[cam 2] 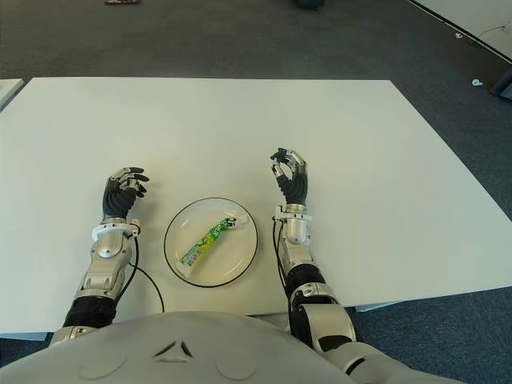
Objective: Put the toothpaste on the table into the plate.
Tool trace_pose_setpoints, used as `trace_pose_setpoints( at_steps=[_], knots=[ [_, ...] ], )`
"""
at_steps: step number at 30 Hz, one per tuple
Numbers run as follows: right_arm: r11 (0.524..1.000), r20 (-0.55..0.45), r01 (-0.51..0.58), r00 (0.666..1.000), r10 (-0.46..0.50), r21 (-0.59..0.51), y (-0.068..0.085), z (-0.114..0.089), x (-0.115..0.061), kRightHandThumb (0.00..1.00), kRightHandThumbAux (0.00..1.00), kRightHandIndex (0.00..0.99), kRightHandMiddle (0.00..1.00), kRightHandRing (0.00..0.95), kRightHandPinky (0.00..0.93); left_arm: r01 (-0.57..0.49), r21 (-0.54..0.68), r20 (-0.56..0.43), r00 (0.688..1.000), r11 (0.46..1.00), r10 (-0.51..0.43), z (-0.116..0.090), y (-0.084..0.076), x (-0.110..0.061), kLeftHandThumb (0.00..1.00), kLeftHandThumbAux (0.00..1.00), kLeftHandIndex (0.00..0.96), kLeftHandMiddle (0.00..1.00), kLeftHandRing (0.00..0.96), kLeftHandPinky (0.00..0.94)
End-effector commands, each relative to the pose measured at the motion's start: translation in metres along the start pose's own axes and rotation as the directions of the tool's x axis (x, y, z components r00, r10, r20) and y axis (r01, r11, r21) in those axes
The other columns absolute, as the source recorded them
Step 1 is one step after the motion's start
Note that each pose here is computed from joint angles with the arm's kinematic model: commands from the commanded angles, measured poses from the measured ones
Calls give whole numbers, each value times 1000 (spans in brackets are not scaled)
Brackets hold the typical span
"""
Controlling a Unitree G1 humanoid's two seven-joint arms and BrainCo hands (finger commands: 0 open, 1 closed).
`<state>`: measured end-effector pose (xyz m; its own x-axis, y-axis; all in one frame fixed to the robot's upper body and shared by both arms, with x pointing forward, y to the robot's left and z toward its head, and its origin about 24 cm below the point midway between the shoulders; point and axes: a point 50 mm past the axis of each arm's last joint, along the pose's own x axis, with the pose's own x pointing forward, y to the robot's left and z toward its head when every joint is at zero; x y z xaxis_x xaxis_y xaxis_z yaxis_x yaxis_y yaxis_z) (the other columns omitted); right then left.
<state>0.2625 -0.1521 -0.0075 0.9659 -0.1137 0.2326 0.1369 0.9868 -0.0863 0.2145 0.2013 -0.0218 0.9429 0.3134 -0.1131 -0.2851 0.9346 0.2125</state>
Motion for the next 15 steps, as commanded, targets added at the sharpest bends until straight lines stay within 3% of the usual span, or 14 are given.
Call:
trace_pose_setpoints(
  at_steps=[1,10,15],
  knots=[
    [1000,-70,-16,997,15,-20,1,-7,-6,701,731,430,506,444,447,15,4,-4,1000,1000,-15,0,-3,-2,831,683,391,499,632,604],
    [993,-222,-90,972,71,-77,-2,-19,-13,709,731,424,492,447,439,21,2,-6,1000,1000,-21,0,-3,-2,830,684,388,501,639,611],
    [990,-255,-107,964,80,-93,-2,-19,-15,712,731,422,486,448,437,23,2,-5,1000,1000,-23,1,-3,-2,830,684,387,504,642,611]
  ],
)
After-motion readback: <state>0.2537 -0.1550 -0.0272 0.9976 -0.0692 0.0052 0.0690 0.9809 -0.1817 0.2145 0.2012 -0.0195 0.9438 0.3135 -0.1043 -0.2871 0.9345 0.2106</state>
